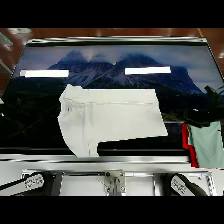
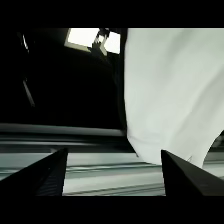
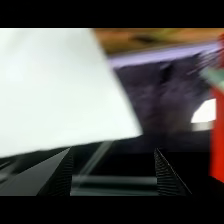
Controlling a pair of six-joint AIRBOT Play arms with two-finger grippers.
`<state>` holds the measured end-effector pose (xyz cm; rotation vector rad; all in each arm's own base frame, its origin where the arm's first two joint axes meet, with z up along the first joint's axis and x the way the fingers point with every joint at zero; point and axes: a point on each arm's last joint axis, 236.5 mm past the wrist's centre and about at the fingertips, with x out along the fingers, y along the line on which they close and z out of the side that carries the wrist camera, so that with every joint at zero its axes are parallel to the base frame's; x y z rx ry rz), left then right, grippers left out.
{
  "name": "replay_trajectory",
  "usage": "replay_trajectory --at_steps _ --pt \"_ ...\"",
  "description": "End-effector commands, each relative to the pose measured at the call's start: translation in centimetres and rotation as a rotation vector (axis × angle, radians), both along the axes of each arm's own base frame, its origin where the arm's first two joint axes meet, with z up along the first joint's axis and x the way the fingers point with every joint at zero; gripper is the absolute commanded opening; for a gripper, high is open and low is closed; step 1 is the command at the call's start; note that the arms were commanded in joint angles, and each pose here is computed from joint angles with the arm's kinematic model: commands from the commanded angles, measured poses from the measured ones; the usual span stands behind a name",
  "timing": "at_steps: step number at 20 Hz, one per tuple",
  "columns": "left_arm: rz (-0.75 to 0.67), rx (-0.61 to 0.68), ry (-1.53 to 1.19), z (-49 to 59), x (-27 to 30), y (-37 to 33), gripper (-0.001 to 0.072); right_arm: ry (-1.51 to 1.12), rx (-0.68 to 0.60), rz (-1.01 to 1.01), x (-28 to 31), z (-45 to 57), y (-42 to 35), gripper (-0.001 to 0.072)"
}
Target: Fold the shirts.
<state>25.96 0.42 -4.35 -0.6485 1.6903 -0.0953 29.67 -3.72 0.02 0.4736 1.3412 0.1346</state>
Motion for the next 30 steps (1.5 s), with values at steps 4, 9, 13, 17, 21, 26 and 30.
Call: replay_trajectory --at_steps 4,9,13,17,21,26,30 --pt "0.039 -0.192 0.032 -6.2 -7.3 -7.0 0.0698 0.005 0.294 -0.013 -2.1 0.1 4.9 0.0596" --pt "0.104 -0.164 -0.012 -7.6 -6.3 -6.9 0.0692 0.009 0.288 -0.011 -2.2 0.0 4.8 0.0596" --pt "0.167 -0.202 -0.09 -7.0 -3.6 -8.3 0.068 0.0 0.28 -0.018 -1.9 -0.1 4.6 0.0595" --pt "0.17 -0.169 -0.107 -7.5 -2.6 -9.9 0.038 0.01 0.25 -0.042 -1.9 -0.6 3.9 0.0595" --pt "0.151 -0.213 -0.142 -6.7 -1.9 -11.5 0.0034 0.088 0.228 -0.037 -3.3 -1.9 3.4 0.0674" --pt "0.042 -0.276 -0.16 -4.8 -3.2 -12.8 0.0034 0.224 0.163 -0.104 -3.6 -7.1 0.8 0.0674" --pt "0.018 -0.284 -0.193 -3.7 -2.4 -12.8 0.0034 0.22 0.249 -0.19 -1.2 -9.6 1.4 0.0673"
